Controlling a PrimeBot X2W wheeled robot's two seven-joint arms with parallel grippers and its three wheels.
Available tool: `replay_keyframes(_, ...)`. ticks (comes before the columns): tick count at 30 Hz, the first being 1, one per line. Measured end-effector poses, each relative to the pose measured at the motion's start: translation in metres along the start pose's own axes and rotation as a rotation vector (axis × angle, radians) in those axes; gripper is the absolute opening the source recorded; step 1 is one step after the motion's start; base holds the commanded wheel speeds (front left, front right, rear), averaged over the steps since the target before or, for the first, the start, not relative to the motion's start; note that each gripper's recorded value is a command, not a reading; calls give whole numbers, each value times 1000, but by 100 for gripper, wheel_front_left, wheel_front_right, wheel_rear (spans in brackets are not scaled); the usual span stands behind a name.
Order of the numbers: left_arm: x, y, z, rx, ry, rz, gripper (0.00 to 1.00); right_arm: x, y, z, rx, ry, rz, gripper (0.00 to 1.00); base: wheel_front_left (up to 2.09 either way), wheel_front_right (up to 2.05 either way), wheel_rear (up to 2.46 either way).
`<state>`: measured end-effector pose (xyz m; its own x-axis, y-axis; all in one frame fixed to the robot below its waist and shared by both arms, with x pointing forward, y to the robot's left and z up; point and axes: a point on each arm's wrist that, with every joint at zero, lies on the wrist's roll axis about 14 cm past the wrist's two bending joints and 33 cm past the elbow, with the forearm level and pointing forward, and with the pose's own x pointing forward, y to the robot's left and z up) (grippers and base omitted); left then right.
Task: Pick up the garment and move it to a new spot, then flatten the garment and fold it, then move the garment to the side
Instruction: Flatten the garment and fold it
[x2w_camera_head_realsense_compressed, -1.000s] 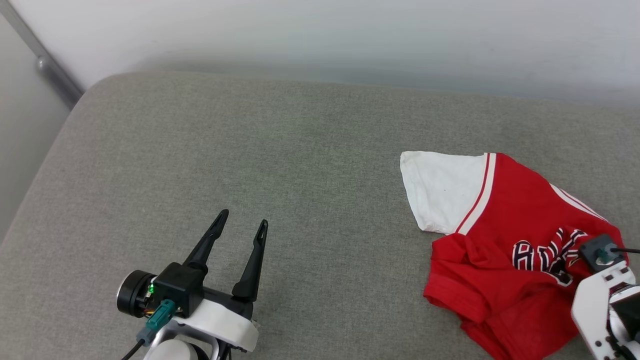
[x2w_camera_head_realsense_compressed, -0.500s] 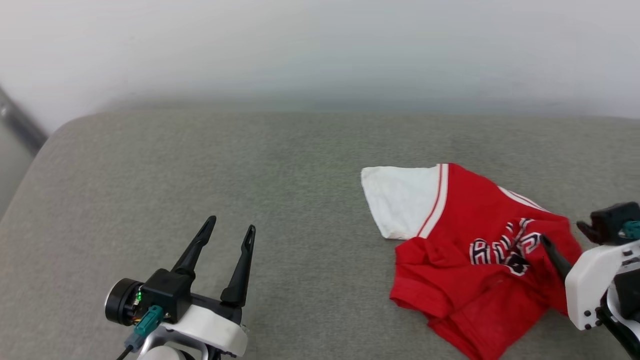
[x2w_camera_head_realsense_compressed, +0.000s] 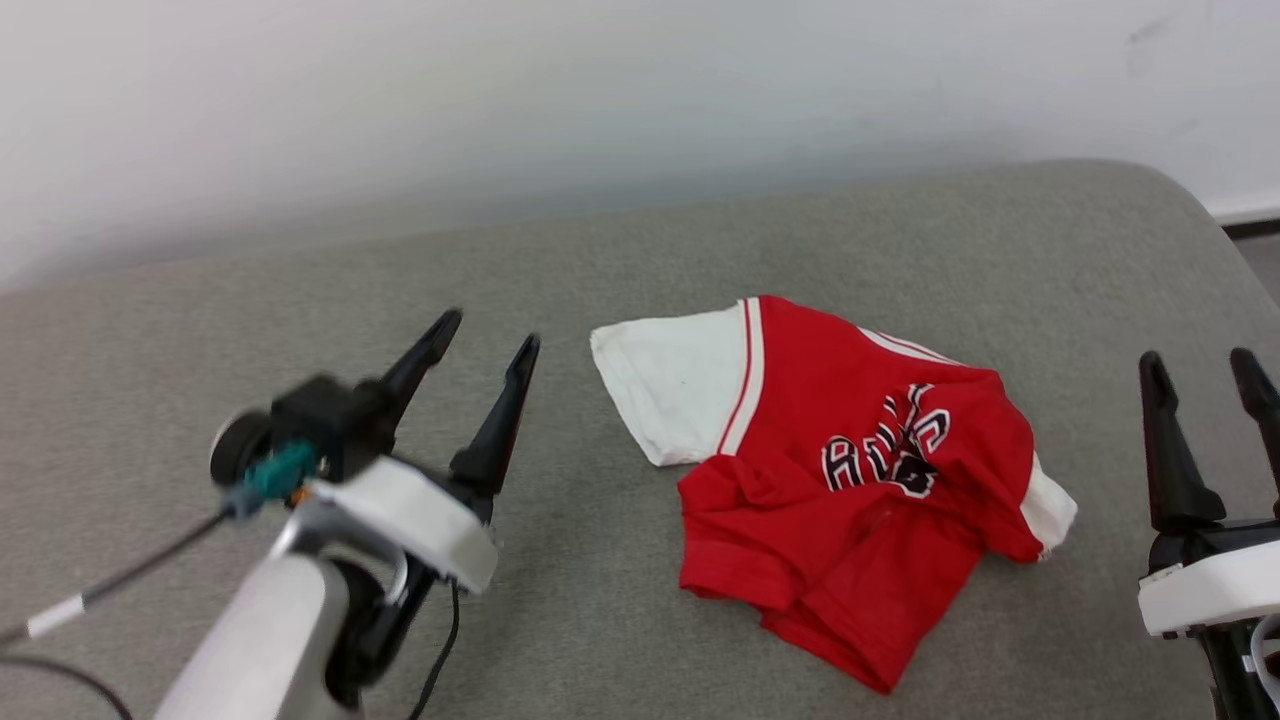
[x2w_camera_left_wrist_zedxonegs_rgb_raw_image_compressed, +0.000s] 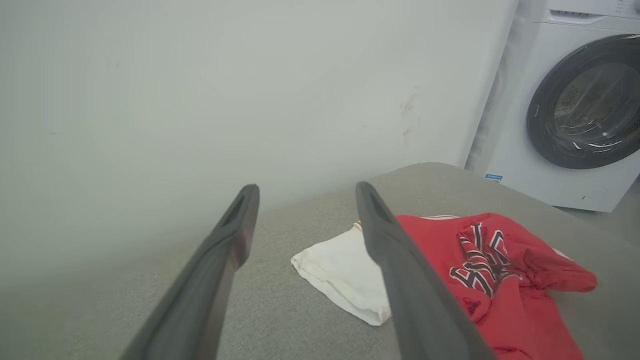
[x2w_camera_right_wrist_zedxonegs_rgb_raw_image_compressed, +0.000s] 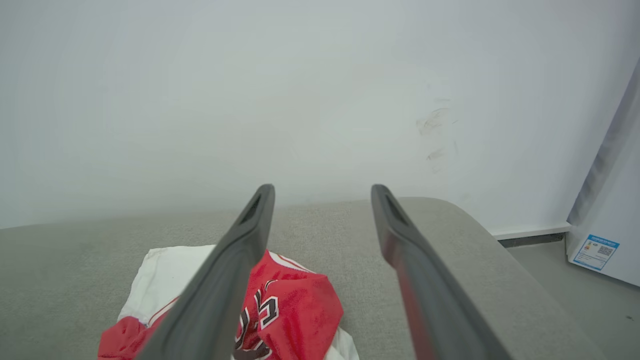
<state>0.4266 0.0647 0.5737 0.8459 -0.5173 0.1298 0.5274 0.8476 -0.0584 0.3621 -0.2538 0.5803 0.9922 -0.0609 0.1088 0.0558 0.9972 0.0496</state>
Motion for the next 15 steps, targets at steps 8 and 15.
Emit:
replay_keyframes(8,70,-15,-38,39,374,-207,100,-5,-23,-5,25,-54,-120,100,0,0,0)
replay_keyframes(15,87,-16,-104,40,812,-319,100,-7,-37,-28,13,-12,-189,100,0,0,0)
